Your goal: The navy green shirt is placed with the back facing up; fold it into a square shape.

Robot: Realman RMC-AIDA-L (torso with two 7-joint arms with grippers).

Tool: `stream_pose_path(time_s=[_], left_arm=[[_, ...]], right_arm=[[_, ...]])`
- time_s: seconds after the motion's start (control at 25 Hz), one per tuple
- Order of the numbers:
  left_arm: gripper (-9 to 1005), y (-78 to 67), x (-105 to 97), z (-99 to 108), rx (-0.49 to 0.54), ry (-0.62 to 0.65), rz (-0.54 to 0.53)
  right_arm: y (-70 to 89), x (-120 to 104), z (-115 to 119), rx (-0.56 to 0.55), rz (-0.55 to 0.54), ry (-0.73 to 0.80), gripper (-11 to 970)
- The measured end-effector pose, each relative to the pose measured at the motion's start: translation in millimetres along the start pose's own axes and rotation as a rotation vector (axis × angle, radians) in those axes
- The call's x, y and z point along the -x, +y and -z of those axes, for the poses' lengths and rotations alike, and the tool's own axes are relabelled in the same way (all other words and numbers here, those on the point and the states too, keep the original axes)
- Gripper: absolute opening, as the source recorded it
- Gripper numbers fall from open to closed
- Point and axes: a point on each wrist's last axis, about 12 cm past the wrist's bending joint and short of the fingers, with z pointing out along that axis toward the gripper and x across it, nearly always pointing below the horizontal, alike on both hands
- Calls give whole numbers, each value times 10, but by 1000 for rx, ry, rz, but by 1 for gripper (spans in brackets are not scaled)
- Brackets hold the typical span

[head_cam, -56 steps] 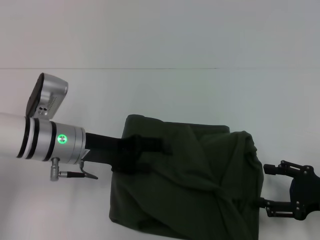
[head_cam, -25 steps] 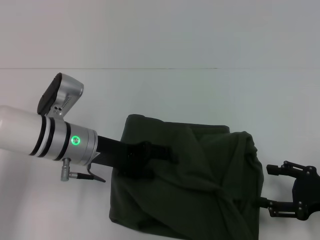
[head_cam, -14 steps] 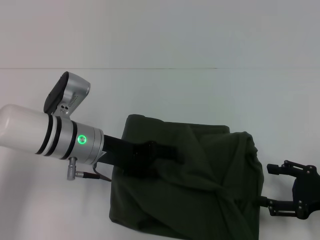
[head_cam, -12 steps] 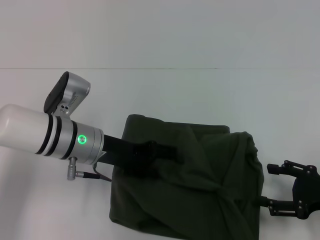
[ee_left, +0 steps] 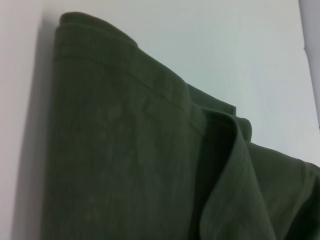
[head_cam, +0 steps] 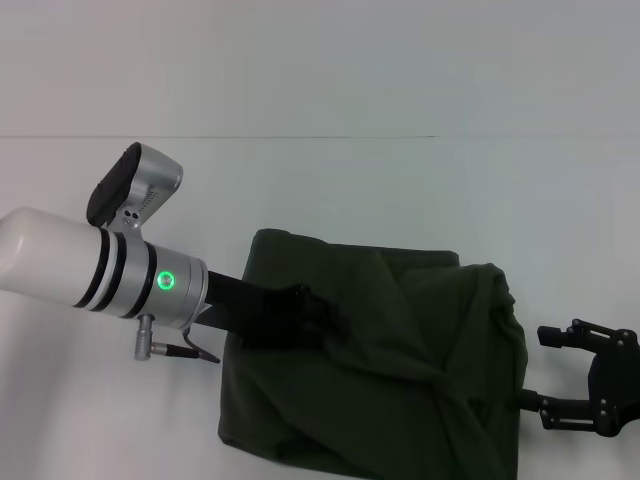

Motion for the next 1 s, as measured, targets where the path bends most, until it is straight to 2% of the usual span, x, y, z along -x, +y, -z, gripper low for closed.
stream_pose_path(time_s=[0.4,0.6,1.0], left_arm=[[284,-7,-4,-22,17,7,-22],[102,-7,3,-27,22,2,-23],[48,-46,27,-25,23,-13,-48]], right_arm=[[-4,8,-5,1,0,-3,911],[-4,9,-5,1,1,-3,911],[-2,6,5,0,0,-4,911]])
